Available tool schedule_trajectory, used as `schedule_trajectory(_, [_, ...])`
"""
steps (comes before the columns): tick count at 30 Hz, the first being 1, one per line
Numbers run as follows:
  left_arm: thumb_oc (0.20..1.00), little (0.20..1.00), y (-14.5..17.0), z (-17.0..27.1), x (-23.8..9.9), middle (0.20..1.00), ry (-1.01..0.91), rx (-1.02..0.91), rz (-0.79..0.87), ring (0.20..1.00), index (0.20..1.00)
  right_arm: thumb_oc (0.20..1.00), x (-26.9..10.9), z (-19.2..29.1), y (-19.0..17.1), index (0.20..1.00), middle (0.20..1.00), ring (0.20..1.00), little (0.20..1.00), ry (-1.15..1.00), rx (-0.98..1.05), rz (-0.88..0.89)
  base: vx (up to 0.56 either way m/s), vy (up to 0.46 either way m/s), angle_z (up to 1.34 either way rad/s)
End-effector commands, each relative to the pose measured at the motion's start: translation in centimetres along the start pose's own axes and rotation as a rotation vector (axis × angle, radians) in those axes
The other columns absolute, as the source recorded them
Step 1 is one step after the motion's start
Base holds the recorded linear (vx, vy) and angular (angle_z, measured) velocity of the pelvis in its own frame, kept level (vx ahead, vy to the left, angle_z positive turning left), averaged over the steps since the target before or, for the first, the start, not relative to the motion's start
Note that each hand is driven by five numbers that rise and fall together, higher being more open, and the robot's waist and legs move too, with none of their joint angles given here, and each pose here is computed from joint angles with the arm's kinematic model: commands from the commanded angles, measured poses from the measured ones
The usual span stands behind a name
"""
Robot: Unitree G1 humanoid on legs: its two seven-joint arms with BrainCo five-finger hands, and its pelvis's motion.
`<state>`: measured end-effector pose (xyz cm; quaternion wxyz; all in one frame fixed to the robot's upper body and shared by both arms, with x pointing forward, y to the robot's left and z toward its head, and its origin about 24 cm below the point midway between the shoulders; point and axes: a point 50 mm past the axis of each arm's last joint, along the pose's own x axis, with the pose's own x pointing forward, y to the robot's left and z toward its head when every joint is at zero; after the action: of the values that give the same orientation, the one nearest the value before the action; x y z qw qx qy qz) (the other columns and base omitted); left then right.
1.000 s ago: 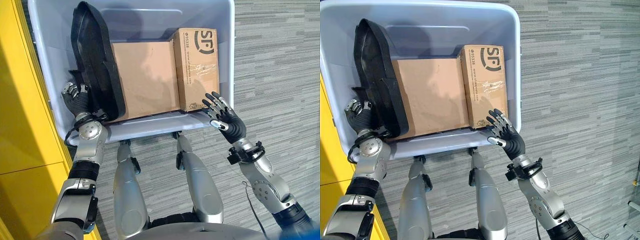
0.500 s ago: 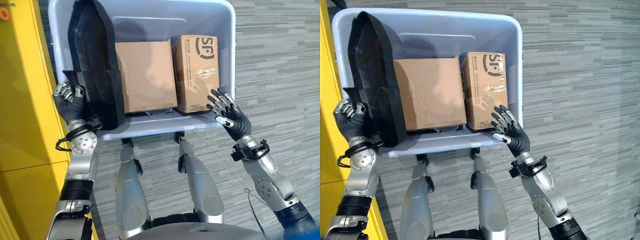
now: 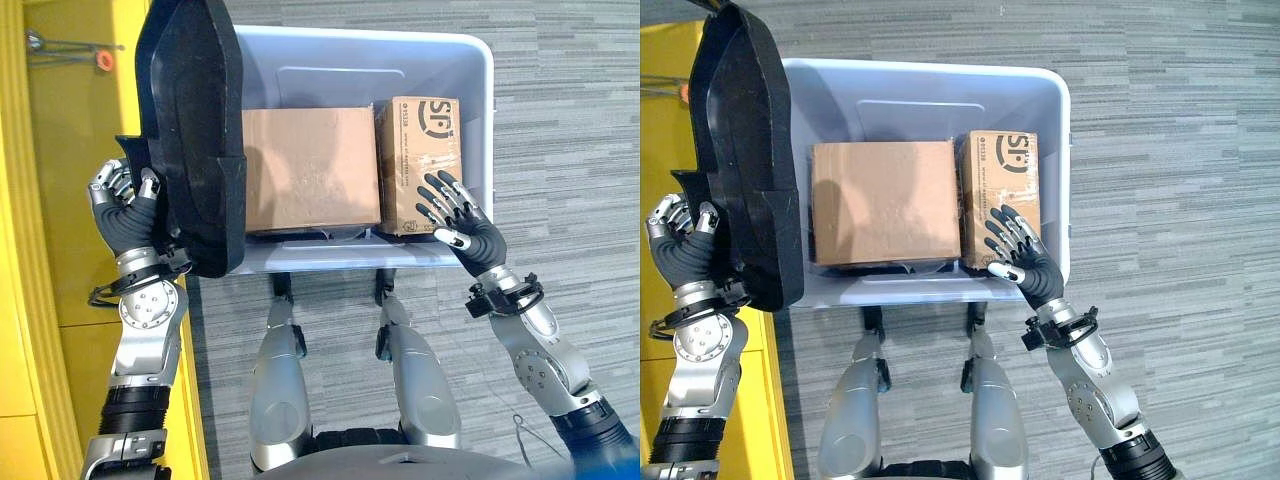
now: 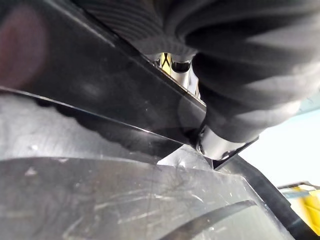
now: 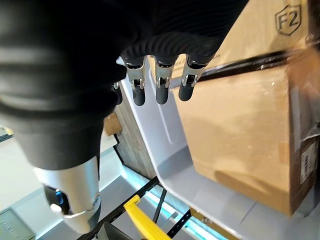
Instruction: Move parts from the plastic box to the shelf.
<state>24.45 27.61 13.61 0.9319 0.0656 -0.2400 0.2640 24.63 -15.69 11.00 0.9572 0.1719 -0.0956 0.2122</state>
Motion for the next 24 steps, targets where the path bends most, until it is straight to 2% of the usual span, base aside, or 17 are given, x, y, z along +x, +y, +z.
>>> schedule_trajectory(1, [0.200, 0.200, 0.0, 2.1, -0.2, 0.200, -0.134, 0.048, -0.123, 0.200, 0.200, 1.000, -0.8, 0.5, -0.4, 1.000, 1.000, 1.000, 1.000, -0.016, -0.020, 0.014, -0.03, -0.073, 0.06])
schedule_trajectory(4, [0.200, 0.200, -0.8, 1.3, -1.5, 0.200, -0.052, -0.051, -0.208, 0.200, 0.200, 1.000, -1.1, 0.1, -0.7, 1.000, 1.000, 1.000, 1.000, 0.009, -0.022, 0.005, -0.04, -0.125, 0.11])
schedule_trajectory(7, [0.200, 0.200, -1.0, 0.5, -2.8, 0.200, 0.019, -0.060, -0.273, 0.200, 0.200, 1.000, -1.4, -0.4, -0.9, 1.000, 1.000, 1.000, 1.000, 0.043, -0.014, 0.005, -0.04, -0.219, 0.29])
schedule_trajectory(14, [0.200, 0.200, -0.2, -1.4, -5.4, 0.200, 0.170, -0.070, -0.312, 0.200, 0.200, 1.000, -1.0, -0.6, -1.5, 1.000, 1.000, 1.000, 1.000, 0.067, -0.030, 0.001, -0.06, -0.265, 0.38])
schedule_trajectory(18, [0.200, 0.200, -1.0, -2.9, -6.6, 0.200, 0.263, -0.098, -0.349, 0.200, 0.200, 1.000, -2.3, -0.5, -3.1, 1.000, 1.000, 1.000, 1.000, 0.064, -0.058, -0.098, -0.06, -0.189, 0.84])
schedule_trajectory(24, [0.200, 0.200, -1.1, -3.0, -7.2, 0.200, 0.284, -0.107, -0.378, 0.200, 0.200, 1.000, -4.0, -1.2, -3.8, 1.000, 1.000, 1.000, 1.000, 0.095, -0.027, -0.163, -0.11, -0.050, 1.11])
